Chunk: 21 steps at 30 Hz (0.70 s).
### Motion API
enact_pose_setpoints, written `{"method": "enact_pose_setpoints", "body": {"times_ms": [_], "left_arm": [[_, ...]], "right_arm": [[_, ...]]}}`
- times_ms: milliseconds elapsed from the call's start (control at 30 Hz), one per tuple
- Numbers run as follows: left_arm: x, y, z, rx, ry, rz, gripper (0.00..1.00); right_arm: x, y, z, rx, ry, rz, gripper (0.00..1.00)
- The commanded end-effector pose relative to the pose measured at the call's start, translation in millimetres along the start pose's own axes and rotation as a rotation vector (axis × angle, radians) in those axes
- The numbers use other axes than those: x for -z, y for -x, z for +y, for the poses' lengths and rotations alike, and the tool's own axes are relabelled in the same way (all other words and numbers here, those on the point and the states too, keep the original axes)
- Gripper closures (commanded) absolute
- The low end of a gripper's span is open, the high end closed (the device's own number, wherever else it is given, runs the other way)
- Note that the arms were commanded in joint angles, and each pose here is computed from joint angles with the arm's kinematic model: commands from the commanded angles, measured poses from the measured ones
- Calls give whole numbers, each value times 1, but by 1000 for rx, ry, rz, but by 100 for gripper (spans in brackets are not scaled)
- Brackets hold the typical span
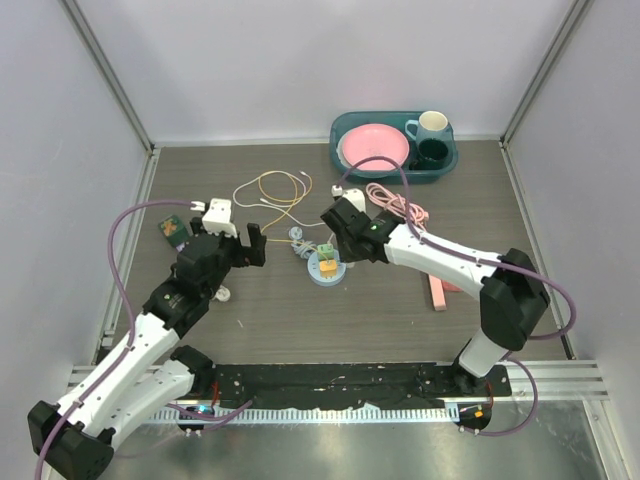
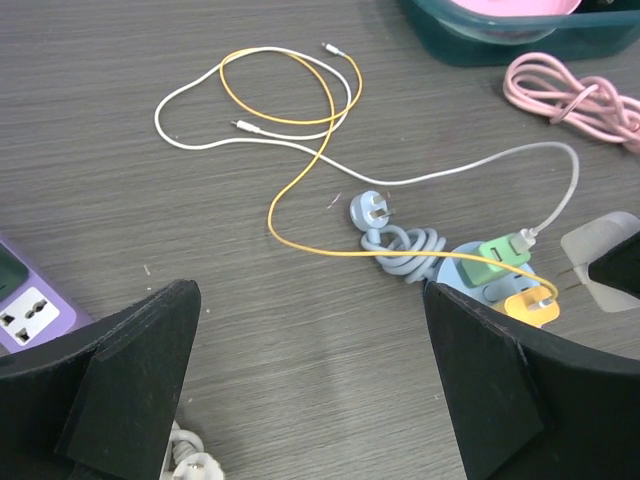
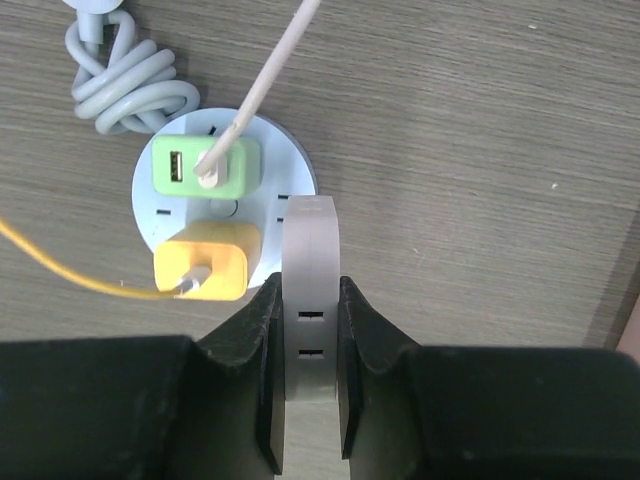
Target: Insert the plug
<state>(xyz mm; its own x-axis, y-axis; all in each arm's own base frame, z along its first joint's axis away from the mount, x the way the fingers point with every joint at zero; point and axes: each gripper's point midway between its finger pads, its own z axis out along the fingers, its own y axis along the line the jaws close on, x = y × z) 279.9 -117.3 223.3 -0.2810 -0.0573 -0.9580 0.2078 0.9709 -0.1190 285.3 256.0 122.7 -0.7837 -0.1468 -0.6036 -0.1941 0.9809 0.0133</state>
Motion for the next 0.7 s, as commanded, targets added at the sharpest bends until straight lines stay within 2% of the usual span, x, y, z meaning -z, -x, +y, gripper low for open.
{"method": "enact_pose_setpoints", "body": {"times_ms": [0, 667], "left_arm": [[-2, -5, 9, -41, 36, 3, 1], [-5, -3, 1, -34, 2, 0, 1]], "right_arm": [[-10, 19, 11, -38, -14, -80, 99], [-36, 14, 21, 1, -37, -59, 99]]}}
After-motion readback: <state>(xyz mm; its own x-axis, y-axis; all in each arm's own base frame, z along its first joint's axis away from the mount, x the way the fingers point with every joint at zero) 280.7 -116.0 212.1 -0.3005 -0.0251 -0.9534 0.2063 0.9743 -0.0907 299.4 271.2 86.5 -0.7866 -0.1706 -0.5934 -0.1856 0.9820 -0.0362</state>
